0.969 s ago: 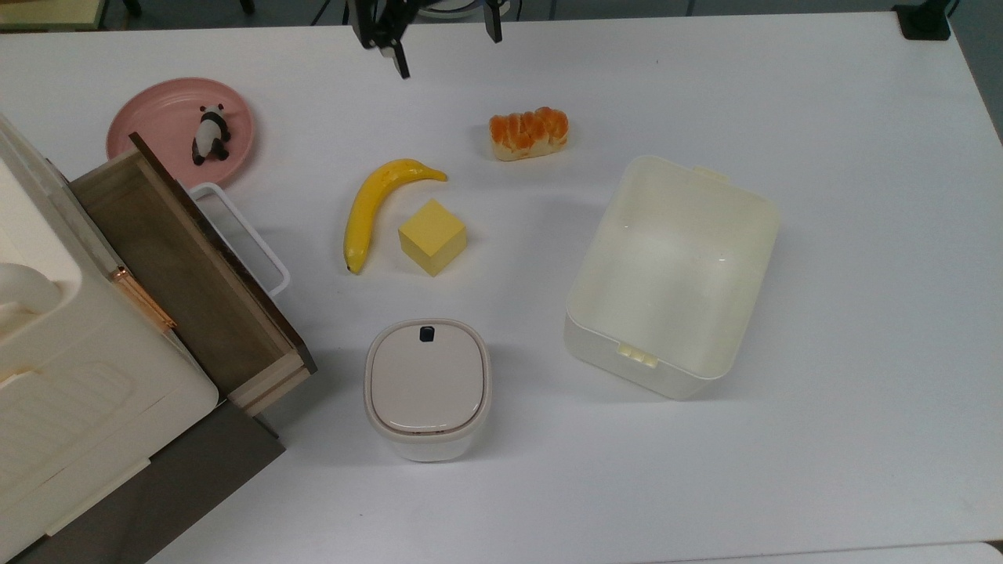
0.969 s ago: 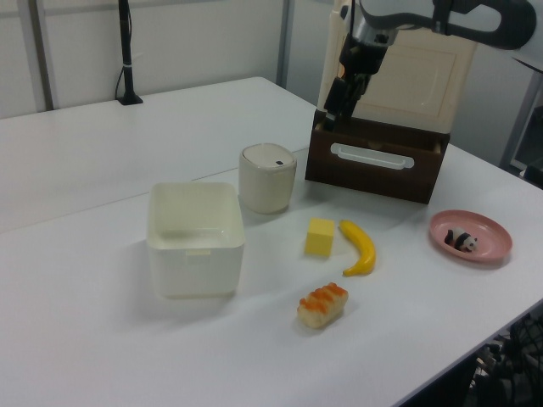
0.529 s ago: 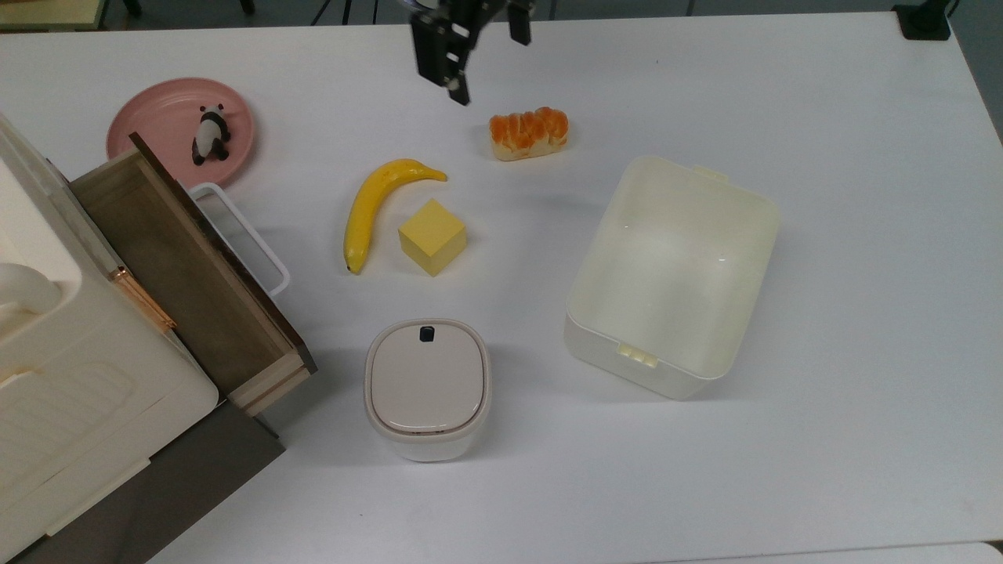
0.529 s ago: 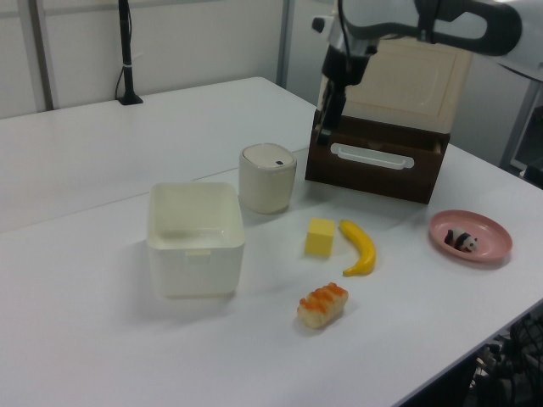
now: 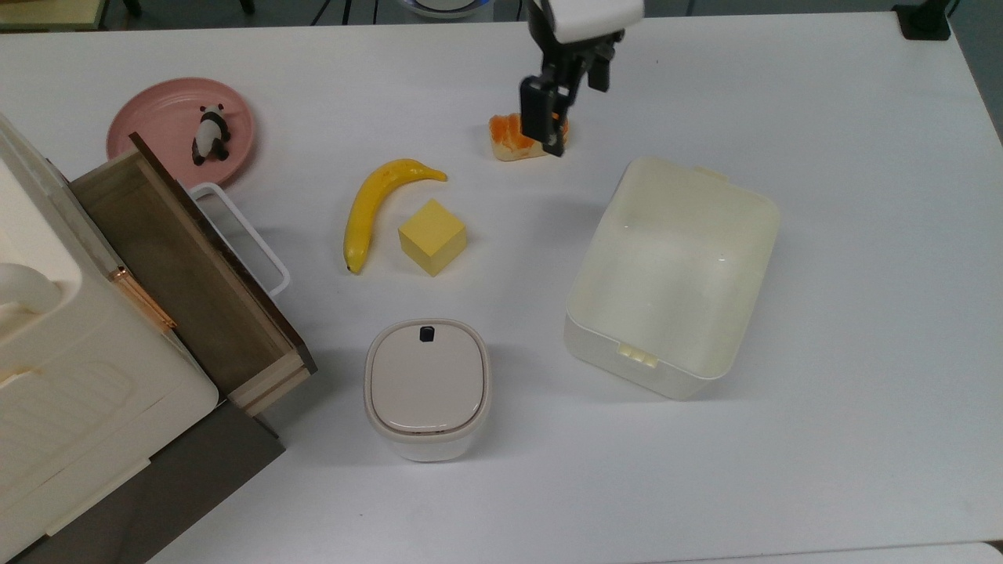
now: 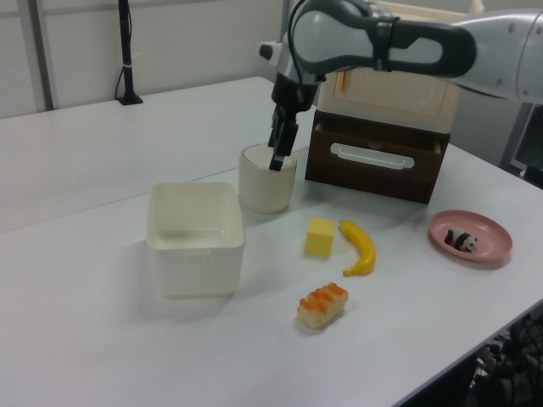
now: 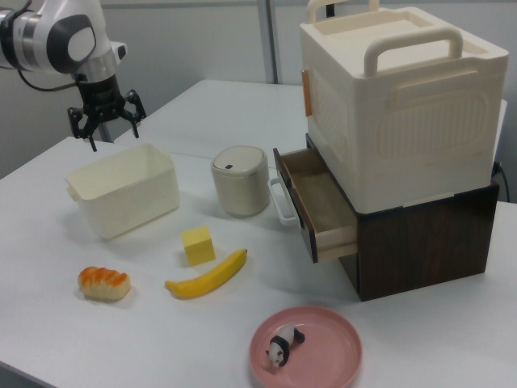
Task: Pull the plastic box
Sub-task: 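Move the gripper over the cream plastic box and lower it inside, then hook the box wall with the gripper and pull the box toward the butter cube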
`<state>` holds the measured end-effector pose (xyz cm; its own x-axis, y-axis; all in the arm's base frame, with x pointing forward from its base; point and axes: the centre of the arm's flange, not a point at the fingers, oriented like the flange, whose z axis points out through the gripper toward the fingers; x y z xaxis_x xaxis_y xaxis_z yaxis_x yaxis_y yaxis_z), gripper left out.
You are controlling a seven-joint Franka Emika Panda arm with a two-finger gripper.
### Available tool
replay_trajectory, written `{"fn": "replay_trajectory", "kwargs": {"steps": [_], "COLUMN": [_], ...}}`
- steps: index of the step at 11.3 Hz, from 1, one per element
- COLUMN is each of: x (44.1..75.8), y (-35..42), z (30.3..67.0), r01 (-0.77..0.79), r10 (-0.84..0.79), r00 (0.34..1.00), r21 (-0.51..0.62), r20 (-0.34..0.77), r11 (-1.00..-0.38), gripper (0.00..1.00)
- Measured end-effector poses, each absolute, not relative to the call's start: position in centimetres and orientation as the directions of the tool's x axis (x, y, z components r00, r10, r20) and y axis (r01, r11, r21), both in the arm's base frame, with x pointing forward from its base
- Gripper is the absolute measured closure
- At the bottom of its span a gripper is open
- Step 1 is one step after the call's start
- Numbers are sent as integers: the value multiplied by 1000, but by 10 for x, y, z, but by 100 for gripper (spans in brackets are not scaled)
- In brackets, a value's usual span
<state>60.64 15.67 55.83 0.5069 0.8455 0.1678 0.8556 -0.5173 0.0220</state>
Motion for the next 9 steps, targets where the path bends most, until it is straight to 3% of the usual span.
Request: {"fn": "replay_trajectory", "kwargs": {"steps": [9], "x": [639], "y": [225], "z": [483], "r01": [906], "r10": [906], "r00": [408], "r21": [68], "r20": [114], "r11": [-417], "gripper": [0]}}
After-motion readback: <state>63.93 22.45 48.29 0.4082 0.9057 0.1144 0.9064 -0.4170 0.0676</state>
